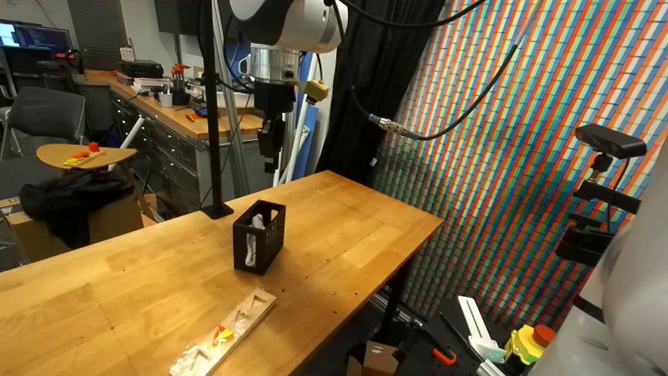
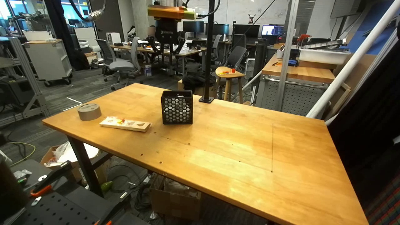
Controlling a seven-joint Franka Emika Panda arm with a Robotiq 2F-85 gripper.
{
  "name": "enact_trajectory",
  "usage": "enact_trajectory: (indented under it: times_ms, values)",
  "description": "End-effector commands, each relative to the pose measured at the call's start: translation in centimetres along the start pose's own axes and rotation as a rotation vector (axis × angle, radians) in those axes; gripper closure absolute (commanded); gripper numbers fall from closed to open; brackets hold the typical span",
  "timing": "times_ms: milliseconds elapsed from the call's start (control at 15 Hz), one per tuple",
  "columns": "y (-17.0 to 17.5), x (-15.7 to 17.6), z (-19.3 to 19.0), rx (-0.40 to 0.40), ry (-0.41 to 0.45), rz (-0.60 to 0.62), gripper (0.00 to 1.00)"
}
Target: Pick up the cloth from the table and put in the box
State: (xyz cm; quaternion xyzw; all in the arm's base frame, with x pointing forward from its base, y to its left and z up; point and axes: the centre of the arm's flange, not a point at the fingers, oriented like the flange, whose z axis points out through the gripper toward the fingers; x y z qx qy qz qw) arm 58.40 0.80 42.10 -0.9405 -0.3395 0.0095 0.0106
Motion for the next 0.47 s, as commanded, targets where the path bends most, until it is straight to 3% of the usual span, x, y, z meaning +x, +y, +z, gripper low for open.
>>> enact_trajectory:
  times_ms: [0,400]
  values:
    - [0.05,-0.08,0.09,0.001,-0.002,0.002,0.71]
    - [0.1,-0.26,0.32,0.004,-0.005,0.004,0.7]
